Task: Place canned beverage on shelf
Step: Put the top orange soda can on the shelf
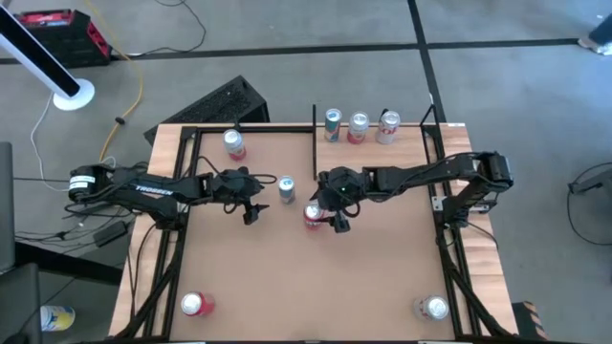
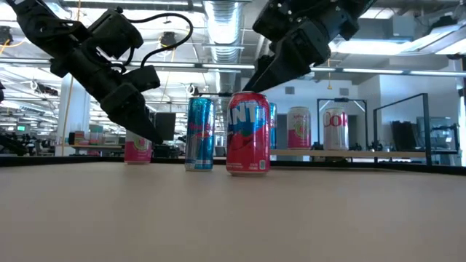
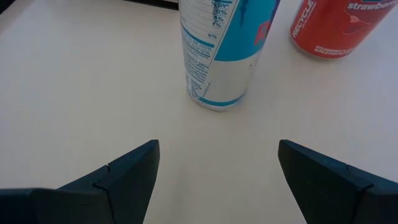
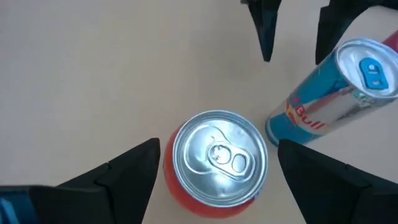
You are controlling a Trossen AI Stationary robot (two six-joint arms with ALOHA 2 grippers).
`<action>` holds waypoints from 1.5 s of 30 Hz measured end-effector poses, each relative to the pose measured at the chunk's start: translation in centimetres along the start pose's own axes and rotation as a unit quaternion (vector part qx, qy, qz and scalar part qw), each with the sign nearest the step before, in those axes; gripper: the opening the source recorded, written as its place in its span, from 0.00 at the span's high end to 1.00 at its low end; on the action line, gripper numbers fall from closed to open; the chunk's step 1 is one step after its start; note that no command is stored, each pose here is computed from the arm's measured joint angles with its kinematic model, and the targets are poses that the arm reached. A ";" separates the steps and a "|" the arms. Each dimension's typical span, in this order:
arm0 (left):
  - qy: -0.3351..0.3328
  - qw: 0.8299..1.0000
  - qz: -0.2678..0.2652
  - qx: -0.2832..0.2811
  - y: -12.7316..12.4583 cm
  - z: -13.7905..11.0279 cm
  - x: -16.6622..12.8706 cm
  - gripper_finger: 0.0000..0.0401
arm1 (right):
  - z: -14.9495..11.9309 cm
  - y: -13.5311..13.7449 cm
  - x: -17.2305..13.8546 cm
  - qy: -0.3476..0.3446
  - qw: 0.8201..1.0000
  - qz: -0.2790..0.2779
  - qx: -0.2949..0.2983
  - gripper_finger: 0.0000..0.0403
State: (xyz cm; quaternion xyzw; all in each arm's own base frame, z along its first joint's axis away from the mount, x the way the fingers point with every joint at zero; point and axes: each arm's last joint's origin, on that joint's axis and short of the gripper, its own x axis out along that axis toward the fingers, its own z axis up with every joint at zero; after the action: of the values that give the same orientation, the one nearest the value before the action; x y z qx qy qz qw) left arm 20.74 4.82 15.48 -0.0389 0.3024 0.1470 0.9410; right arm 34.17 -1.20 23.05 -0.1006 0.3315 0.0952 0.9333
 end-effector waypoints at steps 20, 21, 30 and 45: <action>0.000 1.000 -0.006 0.000 0.0 0.0 0.0 0.22 | -0.8 0.0 1.3 0.022 1.000 0.006 0.002 0.14; 0.000 1.000 -0.006 0.000 0.0 0.0 0.0 0.22 | -0.8 0.0 1.3 0.022 1.000 0.006 0.002 0.14; 0.000 1.000 -0.007 0.000 0.0 0.0 0.0 0.22 | -0.6 -0.2 1.0 0.017 1.000 0.003 0.003 0.25; 0.003 1.000 -0.007 0.000 0.0 -0.1 0.0 0.22 | -1.0 -2.5 -3.2 0.037 0.999 -0.027 0.029 0.27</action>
State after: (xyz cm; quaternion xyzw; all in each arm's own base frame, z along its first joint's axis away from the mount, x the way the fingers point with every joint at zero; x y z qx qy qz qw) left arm 20.71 4.78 15.44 -0.0413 0.3050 0.1408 0.9410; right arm 31.78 -4.25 24.62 -0.0857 0.3655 0.0569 0.9251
